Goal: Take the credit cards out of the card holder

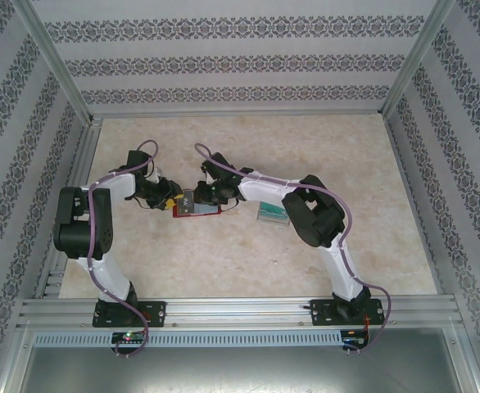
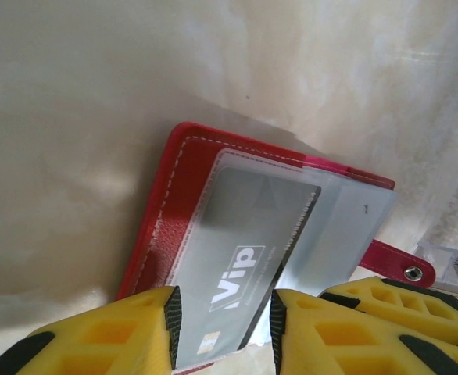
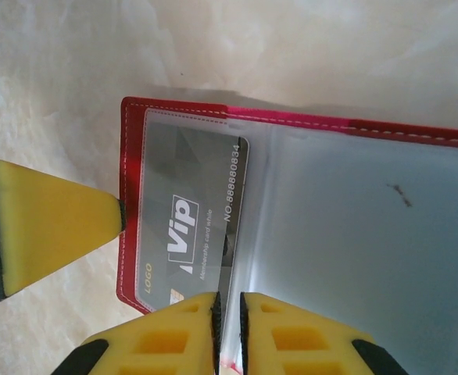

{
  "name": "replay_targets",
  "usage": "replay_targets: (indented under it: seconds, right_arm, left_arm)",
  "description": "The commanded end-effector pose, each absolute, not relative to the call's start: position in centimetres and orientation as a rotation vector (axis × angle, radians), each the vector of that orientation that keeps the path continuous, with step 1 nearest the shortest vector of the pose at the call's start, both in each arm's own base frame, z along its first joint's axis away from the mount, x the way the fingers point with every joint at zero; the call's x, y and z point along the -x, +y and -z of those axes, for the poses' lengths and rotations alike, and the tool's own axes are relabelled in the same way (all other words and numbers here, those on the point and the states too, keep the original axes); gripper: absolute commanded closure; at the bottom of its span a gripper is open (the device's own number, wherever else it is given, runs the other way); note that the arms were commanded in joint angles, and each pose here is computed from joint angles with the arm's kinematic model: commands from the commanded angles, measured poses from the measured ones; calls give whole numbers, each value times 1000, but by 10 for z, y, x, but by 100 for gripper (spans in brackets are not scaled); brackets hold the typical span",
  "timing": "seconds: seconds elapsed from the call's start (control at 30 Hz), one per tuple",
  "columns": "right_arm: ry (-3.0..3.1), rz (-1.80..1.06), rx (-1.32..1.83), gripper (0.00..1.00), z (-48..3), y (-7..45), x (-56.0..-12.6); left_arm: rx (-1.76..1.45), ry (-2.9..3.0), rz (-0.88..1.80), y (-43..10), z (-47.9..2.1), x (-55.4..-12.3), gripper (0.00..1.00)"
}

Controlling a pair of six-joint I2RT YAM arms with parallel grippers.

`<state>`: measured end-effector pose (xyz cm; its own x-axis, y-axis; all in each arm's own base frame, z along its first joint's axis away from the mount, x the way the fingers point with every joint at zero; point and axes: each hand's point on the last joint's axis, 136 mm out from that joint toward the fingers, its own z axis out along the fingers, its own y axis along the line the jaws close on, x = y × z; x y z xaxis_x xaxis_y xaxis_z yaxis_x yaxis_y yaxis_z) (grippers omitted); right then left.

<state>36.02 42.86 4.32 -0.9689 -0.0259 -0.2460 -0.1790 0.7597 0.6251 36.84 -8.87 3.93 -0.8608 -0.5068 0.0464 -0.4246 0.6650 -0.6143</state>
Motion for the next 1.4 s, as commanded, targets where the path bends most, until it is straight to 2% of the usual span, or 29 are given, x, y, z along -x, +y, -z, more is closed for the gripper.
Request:
replay_targets:
  seconds: [0.0,0.6,0.87,0.97,1.13,1.37]
  right_arm:
    - [2722,-1095,139,81,-49,443,-362]
    - [2813,-1040,62,81,-26,440,-360]
    - [2816,-1110,53,80,-23,450,-358]
    - [2795,-1150,57,84,-27,454,-359]
    - [2771,-1157,42,100,-33,450,-363]
    - [2734,-1126,-18,100,-39,428,-371]
  left_arm:
    - [792,2799,938,-86,-27,-358,63]
    - [812,2823,933,-87,-20,-355,67]
    - [804,2835,942,-93,-18,-353,68]
    - [800,2837,940,-94,-18,-353,68]
    - [801,2847,908,-91,-19,-353,68]
    - [849,2881,819,-81,-12,-349,82]
